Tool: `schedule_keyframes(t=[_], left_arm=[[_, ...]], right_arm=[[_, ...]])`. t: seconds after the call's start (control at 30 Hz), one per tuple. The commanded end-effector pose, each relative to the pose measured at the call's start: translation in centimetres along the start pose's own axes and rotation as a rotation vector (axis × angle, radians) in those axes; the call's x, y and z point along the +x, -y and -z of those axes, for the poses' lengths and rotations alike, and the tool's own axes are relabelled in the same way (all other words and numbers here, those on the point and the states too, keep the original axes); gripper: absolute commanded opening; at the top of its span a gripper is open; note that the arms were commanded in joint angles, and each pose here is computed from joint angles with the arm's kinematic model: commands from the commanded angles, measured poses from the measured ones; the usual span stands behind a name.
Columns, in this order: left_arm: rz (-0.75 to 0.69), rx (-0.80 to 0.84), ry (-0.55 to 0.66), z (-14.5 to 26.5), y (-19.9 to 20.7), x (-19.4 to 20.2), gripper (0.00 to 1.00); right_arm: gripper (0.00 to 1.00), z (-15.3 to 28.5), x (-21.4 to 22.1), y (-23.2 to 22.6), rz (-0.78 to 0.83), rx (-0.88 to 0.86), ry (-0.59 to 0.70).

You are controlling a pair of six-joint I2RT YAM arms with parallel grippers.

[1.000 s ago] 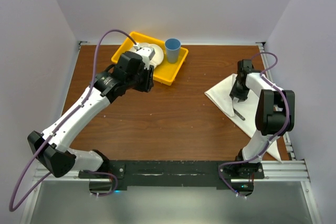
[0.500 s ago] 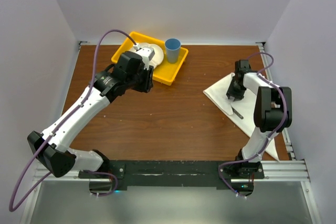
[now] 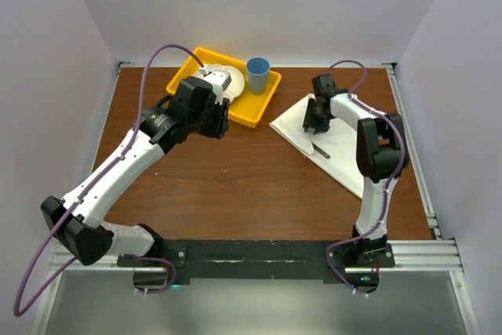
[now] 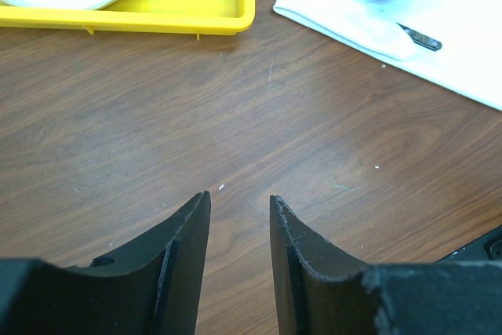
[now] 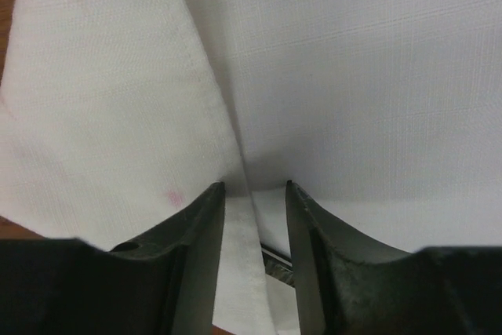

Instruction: Fold the napkin, place the utensils inside, and roll it up

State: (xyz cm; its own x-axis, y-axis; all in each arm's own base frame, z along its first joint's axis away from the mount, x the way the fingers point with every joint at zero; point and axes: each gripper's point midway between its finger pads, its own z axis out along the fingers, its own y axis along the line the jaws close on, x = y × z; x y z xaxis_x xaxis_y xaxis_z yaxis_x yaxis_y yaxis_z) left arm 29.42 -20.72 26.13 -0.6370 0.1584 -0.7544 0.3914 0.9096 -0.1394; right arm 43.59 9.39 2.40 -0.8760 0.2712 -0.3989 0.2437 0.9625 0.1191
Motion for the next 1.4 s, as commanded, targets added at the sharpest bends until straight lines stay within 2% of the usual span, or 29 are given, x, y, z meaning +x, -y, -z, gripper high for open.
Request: schedule_keyframes(t=[0.0,0.07,0.17,0.2,0.33,0.43,0.53,0.67,0.73,0.8,0.97,1.13,1.37], left_arm=[[-0.026,0.013,0.038,0.3,0.0,-1.1,0.41],[-0.032,0.018,0.045,0.4,0.0,-1.0,0.41],[-0.045,0.012,0.056,0.6,-0.2,-1.1,0.42],[-0.052,0.008,0.055,0.8,-0.3,-1.0,0.42],[-0.058,0.008,0.071,1.6,-0.6,-0.3,0.43],[-0.051,0.035,0.079,2.1,-0.5,0.9,0.44],[-0.049,0.053,0.099,2.9,-0.5,2.0,0.44],[-0.062,0.031,0.119,3.8,-1.1,2.9,0.47],[-0.071,0.018,0.129,4.2,-1.3,2.8,0.48],[-0.091,0.008,0.127,4.1,-1.3,2.8,0.49],[-0.113,0.002,0.126,3.7,-0.8,1.9,0.49],[-0.111,-0.003,0.105,3.1,-0.8,2.0,0.49],[-0.115,-0.012,0.092,2.9,-0.8,1.9,0.49]], right_arm=[[0.46,2.7,-0.9,-1.1,-0.034,-0.030,-0.031],[0.54,4.3,-1.5,-0.7,-0.047,-0.009,-0.020],[0.58,6.6,-0.9,0.8,-0.139,-0.001,-0.046],[0.58,6.9,-0.7,2.1,-0.237,0.022,-0.057],[0.73,9.6,3.6,7.0,-0.476,0.101,-0.105],[0.75,11.3,6.7,10.8,-0.594,0.165,-0.120],[0.76,11.9,10.5,14.4,-0.677,0.280,-0.147],[0.73,13.0,13.8,18.2,-0.826,0.368,-0.116],[0.66,13.2,16.7,20.1,-0.882,0.470,-0.150],[0.66,13.5,18.1,21.5,-0.943,0.520,-0.147],[0.66,14.0,18.8,23.1,-1.037,0.539,-0.098],[0.66,13.2,19.6,23.8,-1.056,0.549,-0.121],[0.63,11.9,19.3,24.2,-1.090,0.516,-0.074]])
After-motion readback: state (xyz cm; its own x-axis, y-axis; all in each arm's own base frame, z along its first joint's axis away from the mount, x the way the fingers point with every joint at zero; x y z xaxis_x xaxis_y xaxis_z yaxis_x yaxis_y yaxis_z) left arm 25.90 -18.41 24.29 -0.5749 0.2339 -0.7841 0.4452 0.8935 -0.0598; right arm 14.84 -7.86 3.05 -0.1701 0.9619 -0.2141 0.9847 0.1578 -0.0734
